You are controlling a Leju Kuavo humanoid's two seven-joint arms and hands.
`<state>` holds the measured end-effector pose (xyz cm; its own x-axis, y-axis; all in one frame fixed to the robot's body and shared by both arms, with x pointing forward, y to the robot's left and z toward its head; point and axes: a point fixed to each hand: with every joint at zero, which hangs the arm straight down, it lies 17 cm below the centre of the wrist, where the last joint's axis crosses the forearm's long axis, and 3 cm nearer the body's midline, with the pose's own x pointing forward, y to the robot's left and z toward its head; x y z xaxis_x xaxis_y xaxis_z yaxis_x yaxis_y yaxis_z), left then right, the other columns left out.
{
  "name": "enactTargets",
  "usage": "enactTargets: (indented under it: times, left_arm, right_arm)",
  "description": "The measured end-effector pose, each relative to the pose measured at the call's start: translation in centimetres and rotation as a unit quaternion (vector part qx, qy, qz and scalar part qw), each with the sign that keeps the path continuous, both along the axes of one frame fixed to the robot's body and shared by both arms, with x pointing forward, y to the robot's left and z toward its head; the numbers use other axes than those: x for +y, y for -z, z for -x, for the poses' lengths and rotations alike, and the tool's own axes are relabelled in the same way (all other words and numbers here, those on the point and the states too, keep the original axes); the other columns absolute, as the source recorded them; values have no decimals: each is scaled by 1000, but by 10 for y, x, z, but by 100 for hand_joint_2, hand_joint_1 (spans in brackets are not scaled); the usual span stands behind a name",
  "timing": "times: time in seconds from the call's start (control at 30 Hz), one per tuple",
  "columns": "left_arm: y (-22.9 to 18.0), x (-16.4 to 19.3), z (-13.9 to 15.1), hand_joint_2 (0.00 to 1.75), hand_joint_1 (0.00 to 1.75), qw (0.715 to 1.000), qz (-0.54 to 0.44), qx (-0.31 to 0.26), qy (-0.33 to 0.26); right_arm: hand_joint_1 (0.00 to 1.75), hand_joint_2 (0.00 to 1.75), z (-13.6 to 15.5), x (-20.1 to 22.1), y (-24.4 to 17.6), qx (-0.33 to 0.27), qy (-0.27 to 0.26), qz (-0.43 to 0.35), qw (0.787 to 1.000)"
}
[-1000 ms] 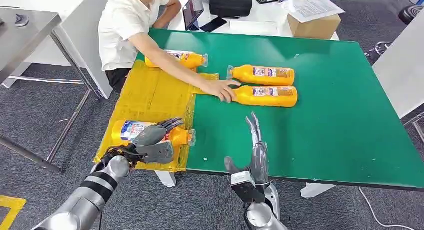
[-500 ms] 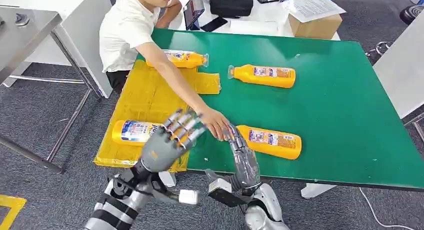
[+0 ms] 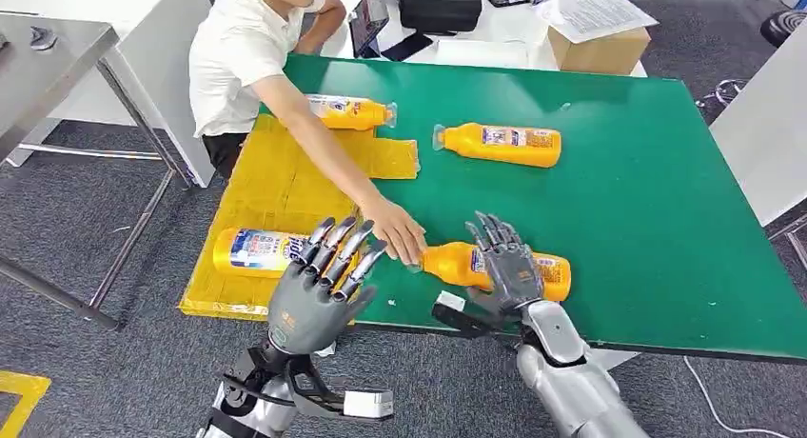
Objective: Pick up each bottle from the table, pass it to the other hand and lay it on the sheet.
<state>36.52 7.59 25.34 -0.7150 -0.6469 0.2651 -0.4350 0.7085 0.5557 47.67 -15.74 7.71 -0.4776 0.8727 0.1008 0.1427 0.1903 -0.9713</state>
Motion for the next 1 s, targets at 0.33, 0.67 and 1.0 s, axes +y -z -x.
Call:
enactTargets:
  times: [0.33,0.67,1.0]
  left_arm:
    - [6,25,-16,175,0,989,126,76,-8]
    - [28,23,-23,175,0,976,159,148,19]
    - [32,25,-24,175,0,974,161,158,22]
  right_arm:
    - [0,175,-11,-39,30,57,72,63,994]
    - [0,175,-7,-74,57,125,102,72,984]
    - [175,175,-3,-94,69,161,127,84,975]
